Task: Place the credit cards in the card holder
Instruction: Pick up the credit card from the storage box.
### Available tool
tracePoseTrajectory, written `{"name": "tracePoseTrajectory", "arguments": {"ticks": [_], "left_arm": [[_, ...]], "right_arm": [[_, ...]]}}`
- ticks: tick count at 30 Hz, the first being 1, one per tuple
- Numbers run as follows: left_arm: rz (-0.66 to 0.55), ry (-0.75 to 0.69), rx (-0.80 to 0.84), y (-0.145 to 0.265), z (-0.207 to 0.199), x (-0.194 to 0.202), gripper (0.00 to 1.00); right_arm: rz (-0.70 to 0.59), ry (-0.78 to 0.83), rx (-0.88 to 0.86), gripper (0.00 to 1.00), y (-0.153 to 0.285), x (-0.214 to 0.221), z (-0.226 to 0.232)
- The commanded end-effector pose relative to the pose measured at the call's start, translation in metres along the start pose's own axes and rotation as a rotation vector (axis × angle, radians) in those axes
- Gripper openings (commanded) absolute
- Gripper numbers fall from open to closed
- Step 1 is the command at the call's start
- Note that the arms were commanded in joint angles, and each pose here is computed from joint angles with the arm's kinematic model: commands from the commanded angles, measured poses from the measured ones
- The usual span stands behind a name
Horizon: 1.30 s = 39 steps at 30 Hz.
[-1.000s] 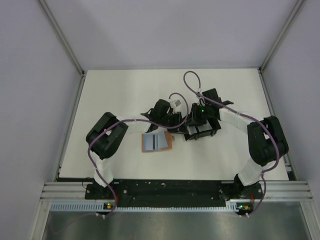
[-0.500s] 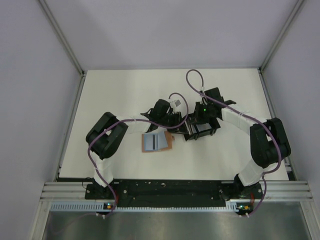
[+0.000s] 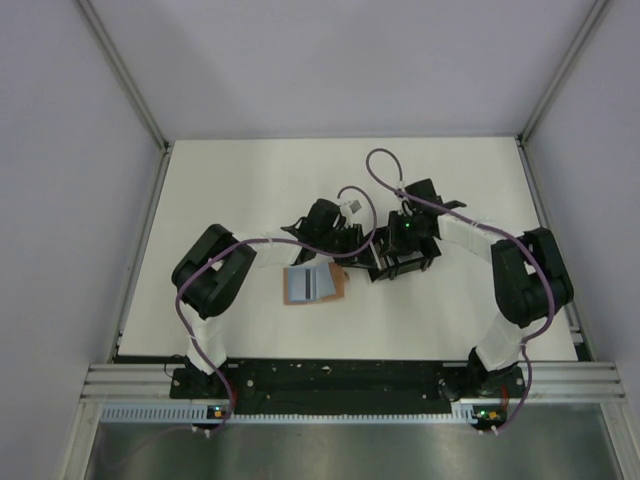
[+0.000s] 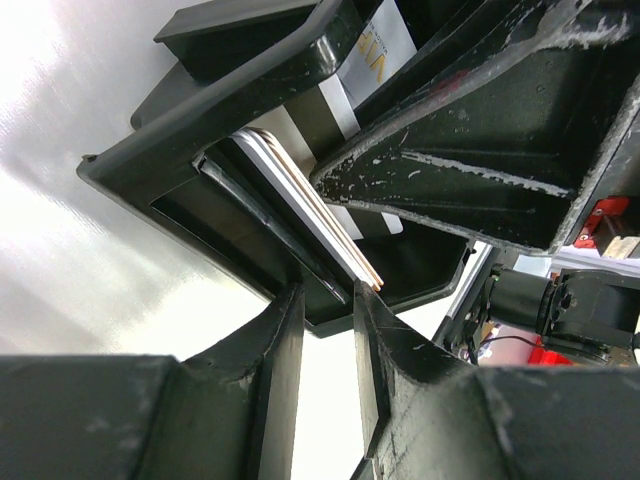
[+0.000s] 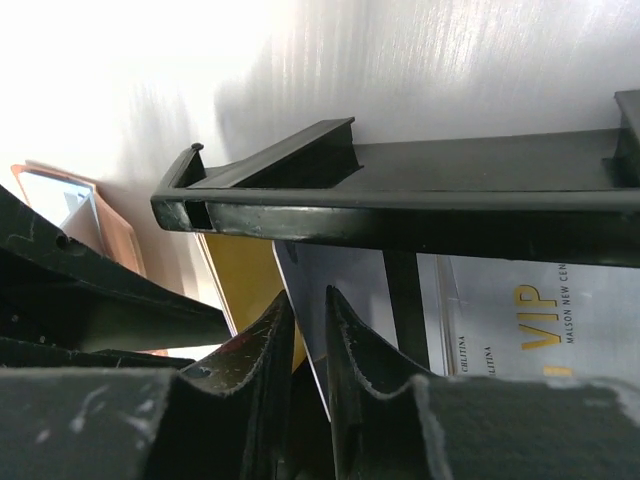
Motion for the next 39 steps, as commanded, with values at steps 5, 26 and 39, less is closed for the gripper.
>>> {"name": "tracePoseTrajectory", "arguments": {"ticks": [5, 26, 39], "left_arm": [[-0.018, -0.033, 0.007, 0.002, -0.003, -0.002, 0.31], [-0.162, -0.09, -0.139, 0.037, -0.017, -0.013, 0.39], [-0.545, 0.033, -0.57, 0.125, 0.008, -0.022, 0.53]], "right_arm": [[-0.033, 0.056, -0.032, 0.03, 0.006, -0.012, 0.015], [-0.372, 0.009, 0.357, 0.0, 0.101, -0.033, 0.06], [-0.508, 0.123, 0.545, 0.0, 0.096, -0.016, 0.116]]}}
Point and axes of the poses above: each gripper's point midway between its finger pads, its own y axis back along the fingers, its own z axis along the line the jaws close on, x = y × z, the point moved 7 cm from there along y, back along the fingers, and after that the axes turned 8 degrees about y, right-handed, at the moved point
